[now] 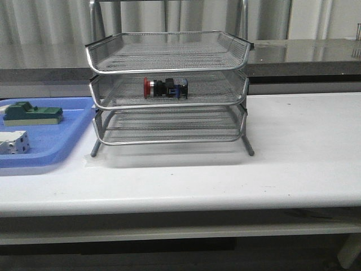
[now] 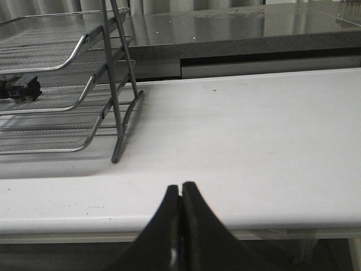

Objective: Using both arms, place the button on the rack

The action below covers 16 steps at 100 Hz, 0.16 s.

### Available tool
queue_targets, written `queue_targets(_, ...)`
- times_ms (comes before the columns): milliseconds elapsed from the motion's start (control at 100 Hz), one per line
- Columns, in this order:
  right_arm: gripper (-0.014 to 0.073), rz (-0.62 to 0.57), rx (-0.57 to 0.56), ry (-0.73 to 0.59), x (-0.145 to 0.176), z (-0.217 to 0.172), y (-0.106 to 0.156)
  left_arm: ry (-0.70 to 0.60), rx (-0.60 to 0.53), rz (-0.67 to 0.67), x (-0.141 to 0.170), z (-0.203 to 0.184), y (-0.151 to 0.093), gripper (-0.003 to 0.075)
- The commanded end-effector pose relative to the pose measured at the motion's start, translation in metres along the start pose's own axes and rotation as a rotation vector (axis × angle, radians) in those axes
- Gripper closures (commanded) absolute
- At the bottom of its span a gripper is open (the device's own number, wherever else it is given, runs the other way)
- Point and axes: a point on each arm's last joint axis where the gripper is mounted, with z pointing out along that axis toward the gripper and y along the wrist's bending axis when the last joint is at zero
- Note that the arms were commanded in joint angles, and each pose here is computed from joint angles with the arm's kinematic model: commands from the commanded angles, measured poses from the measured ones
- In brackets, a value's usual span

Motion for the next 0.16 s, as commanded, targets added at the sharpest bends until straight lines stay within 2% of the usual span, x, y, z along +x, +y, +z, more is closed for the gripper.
queue_targets(0, 0.0664, -0.007, -0.001, -0.118, -0.0139, -0.0027, 0.0006, -0.072, -0.001, -0.016, 0.0063, -0.0021, -0.0007, 0.0741)
queue_targets(150, 0.0664, -0.007, -0.001, -0.118, -0.0139, -0.0027, 0.0006, -0.072, -0.001, -0.016, 0.0063, -0.0021, -0.0007, 0.0741)
